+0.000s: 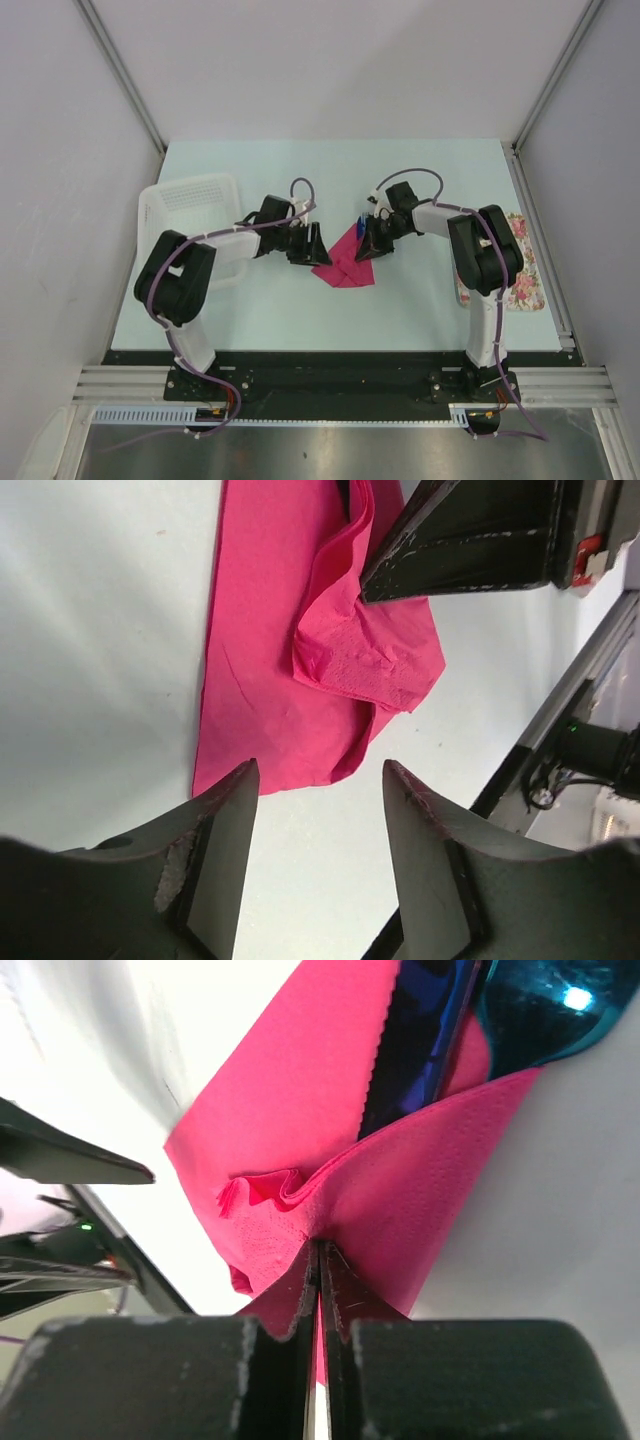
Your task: Place the utensils on the paper napkin and roll it up
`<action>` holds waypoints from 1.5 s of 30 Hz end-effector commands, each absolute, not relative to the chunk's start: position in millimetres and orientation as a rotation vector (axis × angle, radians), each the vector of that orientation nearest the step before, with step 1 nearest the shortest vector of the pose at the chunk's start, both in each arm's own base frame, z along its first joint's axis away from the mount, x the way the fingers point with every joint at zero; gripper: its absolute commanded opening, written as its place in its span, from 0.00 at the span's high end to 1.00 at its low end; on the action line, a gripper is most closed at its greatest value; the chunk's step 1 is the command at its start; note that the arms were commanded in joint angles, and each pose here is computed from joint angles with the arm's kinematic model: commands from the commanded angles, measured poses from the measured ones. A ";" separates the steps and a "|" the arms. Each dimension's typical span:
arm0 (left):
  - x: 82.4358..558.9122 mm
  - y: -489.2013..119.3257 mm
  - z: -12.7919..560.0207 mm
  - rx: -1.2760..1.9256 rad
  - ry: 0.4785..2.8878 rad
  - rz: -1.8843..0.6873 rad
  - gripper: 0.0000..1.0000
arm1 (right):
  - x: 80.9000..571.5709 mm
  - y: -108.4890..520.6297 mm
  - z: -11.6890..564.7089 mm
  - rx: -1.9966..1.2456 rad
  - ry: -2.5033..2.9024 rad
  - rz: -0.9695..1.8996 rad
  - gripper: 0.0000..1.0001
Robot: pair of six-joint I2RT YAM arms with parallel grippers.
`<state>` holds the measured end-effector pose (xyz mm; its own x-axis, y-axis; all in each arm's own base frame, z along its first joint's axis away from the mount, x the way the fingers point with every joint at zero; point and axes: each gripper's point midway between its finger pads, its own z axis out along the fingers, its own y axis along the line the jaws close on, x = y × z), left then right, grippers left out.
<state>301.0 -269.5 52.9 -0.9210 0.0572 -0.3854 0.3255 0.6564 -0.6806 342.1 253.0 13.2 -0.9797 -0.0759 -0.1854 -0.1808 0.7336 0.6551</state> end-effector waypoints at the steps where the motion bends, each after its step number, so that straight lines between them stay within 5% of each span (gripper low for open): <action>1: 319.6 -284.0 54.3 0.424 2.518 -1.047 0.44 | 326.5 196.8 -50.0 -0.020 2.968 0.784 0.97; 7: 331.5 -281.3 30.4 0.407 2.603 -0.892 0.46 | 325.5 192.6 -49.4 0.049 2.974 0.821 0.97; 17: 351.1 -268.8 1.3 0.450 2.686 -0.727 0.84 | 329.6 200.6 -45.3 0.061 2.964 0.841 0.97; 22: 374.4 -260.8 4.7 0.423 2.645 -0.724 0.92 | 337.3 205.1 -41.1 0.098 2.950 0.819 0.97; 25: 375.6 -275.3 34.2 0.420 2.511 -0.946 0.80 | 340.7 201.6 -44.1 0.164 2.954 0.792 0.98; 29: 353.2 -295.4 77.5 0.431 2.371 -1.192 0.50 | 342.3 201.2 -47.4 0.191 2.964 0.790 0.98; 35: 333.2 -307.7 75.1 0.433 2.418 -1.212 0.44 | 341.3 200.3 -49.1 0.197 2.971 0.788 0.98; 45: 338.0 -252.8 38.8 0.328 2.592 -0.841 0.41 | 340.2 199.7 -50.5 0.186 2.973 0.786 0.98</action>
<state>332.3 -282.0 32.1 -0.9134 0.0923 -0.3965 0.3382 0.7140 -0.6130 344.2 248.1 12.9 -0.9963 0.0735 -0.0457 0.0195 0.7047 0.7092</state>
